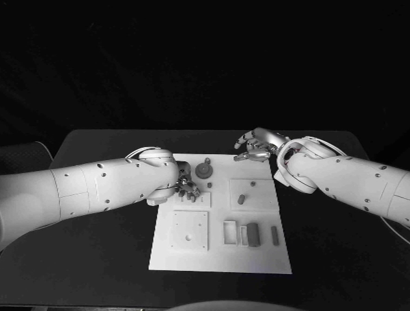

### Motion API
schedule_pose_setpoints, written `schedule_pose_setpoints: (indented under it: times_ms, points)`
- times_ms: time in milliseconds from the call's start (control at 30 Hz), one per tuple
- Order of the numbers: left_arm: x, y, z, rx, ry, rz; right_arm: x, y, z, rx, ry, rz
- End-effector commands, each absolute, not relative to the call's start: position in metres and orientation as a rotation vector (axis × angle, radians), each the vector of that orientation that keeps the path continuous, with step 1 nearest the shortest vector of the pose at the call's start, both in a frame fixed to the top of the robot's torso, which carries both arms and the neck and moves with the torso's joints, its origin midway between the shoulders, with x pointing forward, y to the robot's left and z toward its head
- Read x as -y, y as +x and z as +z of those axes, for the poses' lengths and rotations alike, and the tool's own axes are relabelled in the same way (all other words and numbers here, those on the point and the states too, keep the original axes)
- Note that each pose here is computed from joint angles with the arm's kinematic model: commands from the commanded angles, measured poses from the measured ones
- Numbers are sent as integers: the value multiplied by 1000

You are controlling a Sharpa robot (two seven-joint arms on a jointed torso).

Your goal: Assemble the parts on the task board

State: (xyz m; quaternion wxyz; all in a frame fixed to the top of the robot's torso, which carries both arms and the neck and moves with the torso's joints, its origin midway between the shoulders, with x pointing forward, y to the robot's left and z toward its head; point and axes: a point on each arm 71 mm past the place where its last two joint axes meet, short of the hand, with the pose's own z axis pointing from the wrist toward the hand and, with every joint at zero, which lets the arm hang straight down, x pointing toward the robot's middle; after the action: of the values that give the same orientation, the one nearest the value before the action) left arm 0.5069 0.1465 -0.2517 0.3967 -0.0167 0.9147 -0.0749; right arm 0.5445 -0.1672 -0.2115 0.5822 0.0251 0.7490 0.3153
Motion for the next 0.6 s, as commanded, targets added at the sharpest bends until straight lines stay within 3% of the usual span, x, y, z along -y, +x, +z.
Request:
schedule_pose_setpoints:
  times_ms: [33,600]
  points:
    - [-144,506,-253,-2306,-23,-203,166,544,-212,-1760,50,744]
    - [-150,504,-251,-2266,-49,-216,167,544,-212,-1759,52,741]
